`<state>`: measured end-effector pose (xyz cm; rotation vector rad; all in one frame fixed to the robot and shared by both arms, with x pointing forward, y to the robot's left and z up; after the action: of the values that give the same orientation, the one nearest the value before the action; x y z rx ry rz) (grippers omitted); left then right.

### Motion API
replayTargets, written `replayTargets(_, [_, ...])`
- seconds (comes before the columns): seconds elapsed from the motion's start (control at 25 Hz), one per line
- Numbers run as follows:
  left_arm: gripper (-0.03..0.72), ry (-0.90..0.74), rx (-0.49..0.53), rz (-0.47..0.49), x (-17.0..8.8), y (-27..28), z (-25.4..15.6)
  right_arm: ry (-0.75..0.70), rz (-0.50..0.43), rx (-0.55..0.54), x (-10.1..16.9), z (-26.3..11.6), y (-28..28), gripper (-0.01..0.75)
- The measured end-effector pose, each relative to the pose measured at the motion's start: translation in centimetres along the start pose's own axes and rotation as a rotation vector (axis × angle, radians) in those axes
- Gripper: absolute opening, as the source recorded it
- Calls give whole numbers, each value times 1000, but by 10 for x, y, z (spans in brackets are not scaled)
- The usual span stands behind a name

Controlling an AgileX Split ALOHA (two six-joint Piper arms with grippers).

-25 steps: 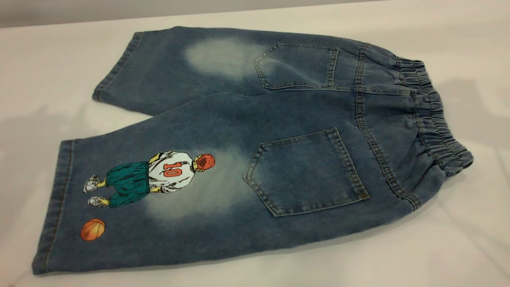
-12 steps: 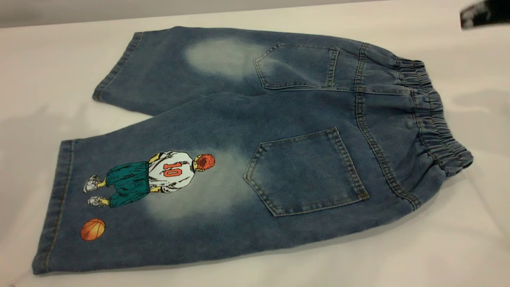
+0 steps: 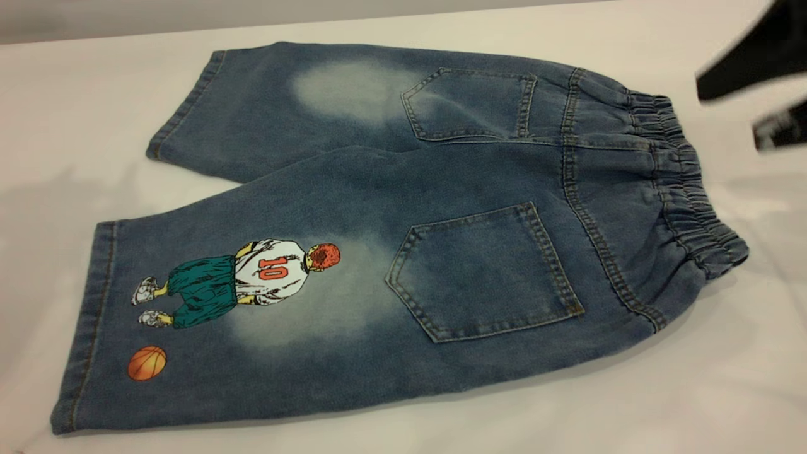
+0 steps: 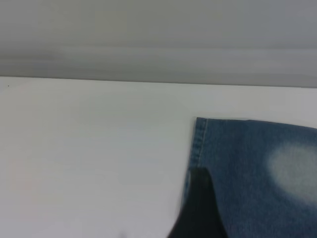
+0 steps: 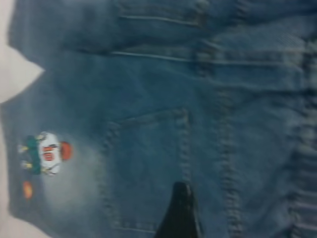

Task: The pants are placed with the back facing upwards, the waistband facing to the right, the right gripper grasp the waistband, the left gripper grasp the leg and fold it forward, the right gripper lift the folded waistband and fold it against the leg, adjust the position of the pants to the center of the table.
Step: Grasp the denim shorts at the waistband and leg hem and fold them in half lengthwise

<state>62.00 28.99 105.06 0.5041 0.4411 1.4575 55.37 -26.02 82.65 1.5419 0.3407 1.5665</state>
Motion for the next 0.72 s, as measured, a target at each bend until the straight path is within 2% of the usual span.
replayTargets(0.24, [518, 0, 1, 0, 0, 0, 0, -44, -50, 26, -17, -16, -6, 583])
replayTargets(0.72, [518, 0, 5, -1, 0, 0, -1, -125, -101, 144, -54, -44, -37, 583])
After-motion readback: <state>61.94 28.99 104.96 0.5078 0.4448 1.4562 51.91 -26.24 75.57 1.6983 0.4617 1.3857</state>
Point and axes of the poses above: a point on each arm's last joint axis where the gripper is mounted, y pointing back along that axis away from the gripper, x along the wrist's bending axis when the last joint is at zero, z = x × y, the point moved 10 cm from there along -y, pointing out along that axis toward the gripper, and after that the axes turned 7 degrees about -y, right-handed, at the moved point
